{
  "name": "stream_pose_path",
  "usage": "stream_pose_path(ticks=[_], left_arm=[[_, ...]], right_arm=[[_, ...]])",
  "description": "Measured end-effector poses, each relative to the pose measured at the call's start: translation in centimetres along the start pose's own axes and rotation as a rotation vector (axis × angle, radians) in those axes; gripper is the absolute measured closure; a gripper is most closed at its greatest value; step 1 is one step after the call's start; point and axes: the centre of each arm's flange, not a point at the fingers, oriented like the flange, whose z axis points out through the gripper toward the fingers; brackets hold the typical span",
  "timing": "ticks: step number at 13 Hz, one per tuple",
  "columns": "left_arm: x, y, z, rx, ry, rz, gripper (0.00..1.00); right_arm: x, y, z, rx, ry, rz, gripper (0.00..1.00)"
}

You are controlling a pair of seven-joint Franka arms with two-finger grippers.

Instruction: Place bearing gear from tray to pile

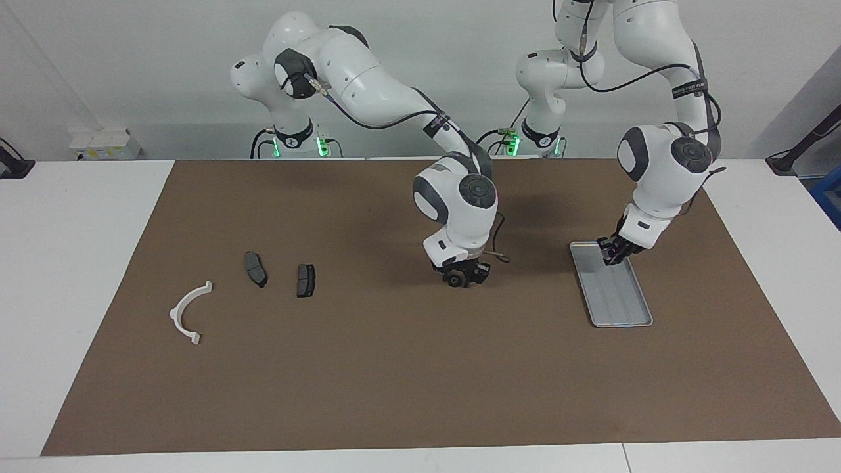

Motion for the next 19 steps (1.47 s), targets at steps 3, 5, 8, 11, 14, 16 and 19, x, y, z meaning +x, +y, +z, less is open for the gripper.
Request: stream_pose_path(ticks=[3, 5, 8, 11, 14, 16, 19], left_arm=[[-0.1, 0.9, 0.0, -0.001, -0.001, -0.006, 0.76], [-0.1, 0.9, 0.0, -0.001, -0.001, -0.018, 0.76], [0.0, 2.0, -0.4, -0.002, 0.007, -0.025, 0.76], [0.2, 4.6, -1.4, -0.009, 0.028, -0.047, 0.76], [-0.2, 14.3, -3.7, -0.041, 0.072, -0.126, 0.76], [-0.9, 22.1, -3.7, -0.058, 0.068, -0.161, 0.76], [-2.1, 32.4, 0.7, -0.056, 0.035, -0.190, 0.76]], right_arm=[[0.1, 0.1, 0.0, -0.002, -0.003, 0.002, 0.65], [0.2, 0.2, 0.0, -0.003, -0.006, 0.005, 0.65], [2.7, 2.8, -1.7, -0.070, -0.042, 0.016, 0.65], [8.0, 8.9, -10.9, -0.074, -0.069, -0.080, 0.65], [13.8, 19.3, -19.9, -0.044, -0.106, -0.285, 0.65], [17.9, 26.2, -22.3, -0.018, -0.103, -0.439, 0.65], [23.9, 34.9, -20.7, 0.012, -0.079, -0.589, 0.65]])
